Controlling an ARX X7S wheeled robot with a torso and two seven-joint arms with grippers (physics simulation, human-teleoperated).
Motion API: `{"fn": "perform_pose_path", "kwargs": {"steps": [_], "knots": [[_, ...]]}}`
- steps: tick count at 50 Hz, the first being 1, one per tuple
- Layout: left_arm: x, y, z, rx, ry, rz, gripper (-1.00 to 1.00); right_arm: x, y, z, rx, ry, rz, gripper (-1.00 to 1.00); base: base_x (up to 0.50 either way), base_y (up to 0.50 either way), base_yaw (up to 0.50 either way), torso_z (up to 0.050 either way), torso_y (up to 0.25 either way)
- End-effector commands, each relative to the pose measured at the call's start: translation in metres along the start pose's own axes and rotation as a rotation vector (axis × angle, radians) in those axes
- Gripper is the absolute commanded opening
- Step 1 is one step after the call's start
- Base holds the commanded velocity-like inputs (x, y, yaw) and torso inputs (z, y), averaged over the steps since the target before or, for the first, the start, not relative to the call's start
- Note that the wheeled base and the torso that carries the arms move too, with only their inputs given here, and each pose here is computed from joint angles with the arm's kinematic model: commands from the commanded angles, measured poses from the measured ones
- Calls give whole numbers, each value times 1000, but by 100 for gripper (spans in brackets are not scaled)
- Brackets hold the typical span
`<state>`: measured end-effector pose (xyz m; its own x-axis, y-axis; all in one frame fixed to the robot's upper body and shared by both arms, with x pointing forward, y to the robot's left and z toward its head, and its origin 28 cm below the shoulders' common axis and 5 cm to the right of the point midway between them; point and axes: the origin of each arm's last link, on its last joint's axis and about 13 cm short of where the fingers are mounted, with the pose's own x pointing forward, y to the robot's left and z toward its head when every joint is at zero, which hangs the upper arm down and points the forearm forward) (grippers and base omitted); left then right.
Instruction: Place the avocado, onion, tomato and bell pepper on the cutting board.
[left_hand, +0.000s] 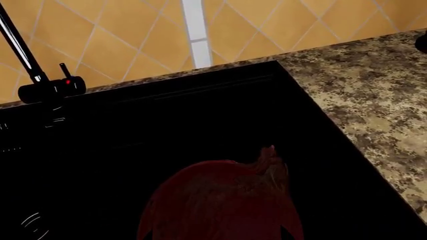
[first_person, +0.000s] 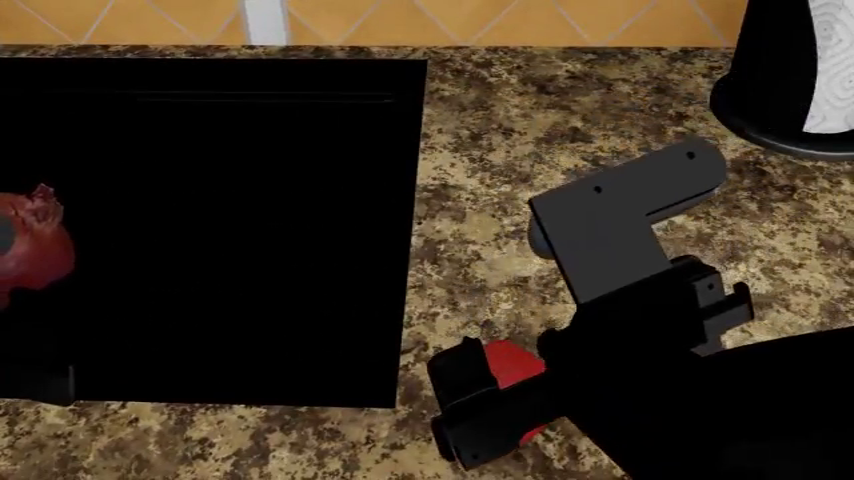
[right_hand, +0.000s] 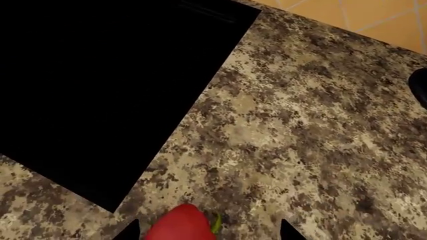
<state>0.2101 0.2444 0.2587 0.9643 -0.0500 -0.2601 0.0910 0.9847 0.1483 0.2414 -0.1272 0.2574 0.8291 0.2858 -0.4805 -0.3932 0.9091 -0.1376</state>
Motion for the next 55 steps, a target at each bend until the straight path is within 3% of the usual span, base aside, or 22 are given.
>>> {"fn": "perform_pose_path", "kwargs": {"steps": [1,48,49,55], "knots": [[1,-1,3,-32,-23,-24,-100,16,3,-5,14,2,58,100,0,0,0,0,0],[2,0,1,-35,-25,-21,-100,50,8,-37,1,99,120,100,0,0,0,0,0],[2,0,1,-36,-25,-21,-100,49,8,-37,-8,93,113,-100,0,0,0,0,0],[1,0,2,-38,-28,-23,-100,43,9,-34,-29,68,94,-100,0,0,0,0,0]]}}
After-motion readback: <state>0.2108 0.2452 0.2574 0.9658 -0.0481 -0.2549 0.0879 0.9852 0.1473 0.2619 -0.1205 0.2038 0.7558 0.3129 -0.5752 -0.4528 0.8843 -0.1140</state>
